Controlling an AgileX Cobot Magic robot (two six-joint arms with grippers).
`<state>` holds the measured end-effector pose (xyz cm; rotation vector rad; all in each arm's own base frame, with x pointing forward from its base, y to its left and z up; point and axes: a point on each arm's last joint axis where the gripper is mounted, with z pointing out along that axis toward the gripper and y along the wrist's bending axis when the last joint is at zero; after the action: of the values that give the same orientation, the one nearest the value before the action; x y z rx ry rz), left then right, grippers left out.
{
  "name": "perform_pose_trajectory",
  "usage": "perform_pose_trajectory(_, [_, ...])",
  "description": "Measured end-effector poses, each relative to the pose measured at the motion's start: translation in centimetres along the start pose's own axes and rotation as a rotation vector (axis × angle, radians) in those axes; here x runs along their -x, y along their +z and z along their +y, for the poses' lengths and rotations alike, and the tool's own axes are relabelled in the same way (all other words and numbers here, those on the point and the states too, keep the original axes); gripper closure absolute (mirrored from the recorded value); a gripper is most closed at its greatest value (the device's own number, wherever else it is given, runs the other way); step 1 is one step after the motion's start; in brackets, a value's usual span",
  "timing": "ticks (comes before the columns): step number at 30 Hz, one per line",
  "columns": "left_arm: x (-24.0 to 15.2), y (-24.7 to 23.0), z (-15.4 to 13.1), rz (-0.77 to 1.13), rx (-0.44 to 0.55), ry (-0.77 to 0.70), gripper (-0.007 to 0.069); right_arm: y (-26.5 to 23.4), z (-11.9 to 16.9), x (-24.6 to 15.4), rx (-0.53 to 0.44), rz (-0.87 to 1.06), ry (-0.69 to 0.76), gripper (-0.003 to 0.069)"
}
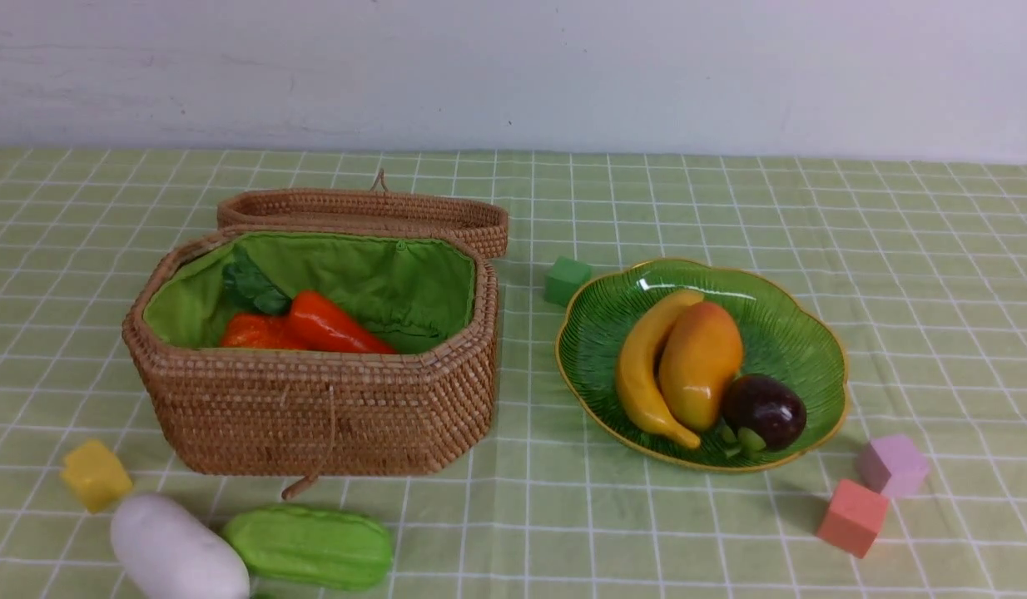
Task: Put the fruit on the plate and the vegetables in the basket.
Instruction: Take a daikon with your left arm and place it on the basket on the left.
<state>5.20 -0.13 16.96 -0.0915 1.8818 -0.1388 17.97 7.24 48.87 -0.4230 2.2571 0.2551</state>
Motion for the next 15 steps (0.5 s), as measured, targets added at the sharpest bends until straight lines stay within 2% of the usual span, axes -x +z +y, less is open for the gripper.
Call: perform_pose_trajectory(15, [0.0,0.0,0.0,0.000,0.000,0.000,0.0386,-1.9,-0.1,-1.0,-0.023,-0.038,-0.003,0.0673])
